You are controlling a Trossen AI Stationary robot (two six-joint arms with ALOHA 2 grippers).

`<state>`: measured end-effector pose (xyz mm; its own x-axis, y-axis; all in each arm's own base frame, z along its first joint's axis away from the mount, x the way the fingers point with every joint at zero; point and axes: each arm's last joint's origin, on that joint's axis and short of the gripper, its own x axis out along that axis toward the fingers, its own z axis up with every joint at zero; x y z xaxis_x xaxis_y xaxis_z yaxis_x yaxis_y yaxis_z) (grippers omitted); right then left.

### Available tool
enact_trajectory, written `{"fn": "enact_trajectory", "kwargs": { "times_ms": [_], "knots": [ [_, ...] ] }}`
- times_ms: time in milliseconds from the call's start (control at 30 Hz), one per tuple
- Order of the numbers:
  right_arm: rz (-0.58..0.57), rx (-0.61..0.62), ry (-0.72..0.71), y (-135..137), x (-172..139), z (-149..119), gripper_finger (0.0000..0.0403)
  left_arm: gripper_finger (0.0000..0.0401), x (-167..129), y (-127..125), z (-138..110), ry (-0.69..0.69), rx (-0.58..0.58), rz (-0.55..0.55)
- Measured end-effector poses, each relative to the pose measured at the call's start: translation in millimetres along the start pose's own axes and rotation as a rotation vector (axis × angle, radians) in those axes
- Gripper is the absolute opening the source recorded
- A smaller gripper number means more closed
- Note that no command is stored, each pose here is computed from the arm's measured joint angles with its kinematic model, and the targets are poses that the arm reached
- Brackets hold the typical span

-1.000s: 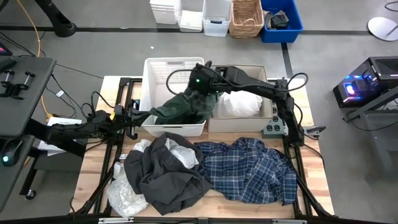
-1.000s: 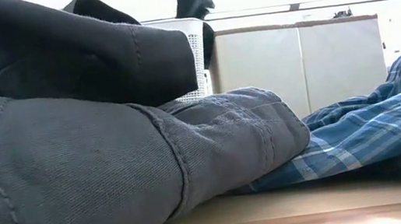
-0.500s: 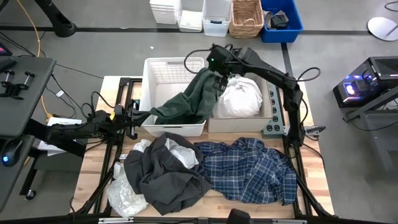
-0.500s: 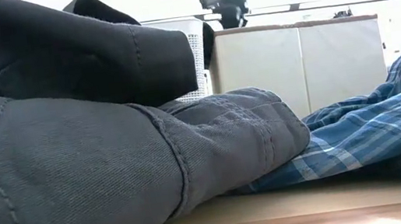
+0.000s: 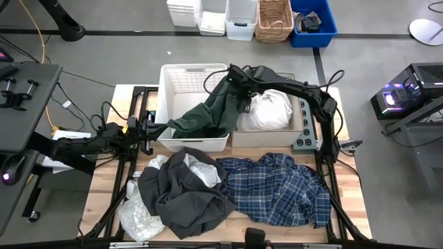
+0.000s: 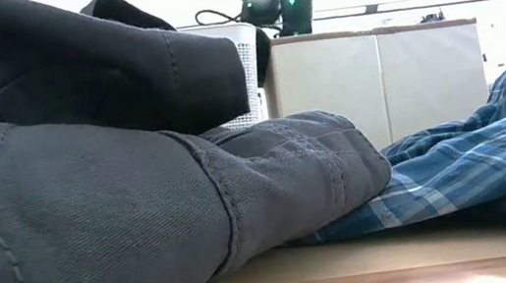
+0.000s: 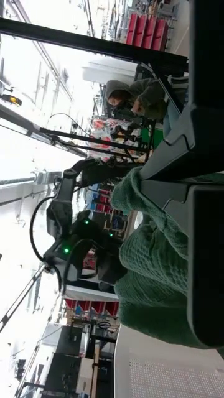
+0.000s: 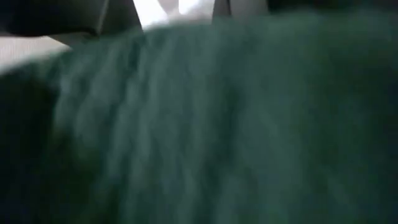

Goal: Sort clothes
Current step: Put the green shirt into the white bin

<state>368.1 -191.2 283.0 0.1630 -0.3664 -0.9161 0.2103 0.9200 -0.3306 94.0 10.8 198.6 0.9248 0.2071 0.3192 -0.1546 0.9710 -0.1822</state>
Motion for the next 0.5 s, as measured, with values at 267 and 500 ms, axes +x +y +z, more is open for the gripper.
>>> {"fn": "enact_trajectory", "kwargs": {
  "times_ms": [267, 500],
  "knots": [
    [0.065, -0.048, -0.269, 4.1, -59.9, 17.3, 0.0093, 0.0, 0.0, 0.0, 0.0, 0.0, 0.0, 0.0],
    [0.159, 0.015, -0.512, 8.3, -108.1, 33.0, 0.0081, 0.0, 0.0, 0.0, 0.0, 0.0, 0.0, 0.0]
  ]
}}
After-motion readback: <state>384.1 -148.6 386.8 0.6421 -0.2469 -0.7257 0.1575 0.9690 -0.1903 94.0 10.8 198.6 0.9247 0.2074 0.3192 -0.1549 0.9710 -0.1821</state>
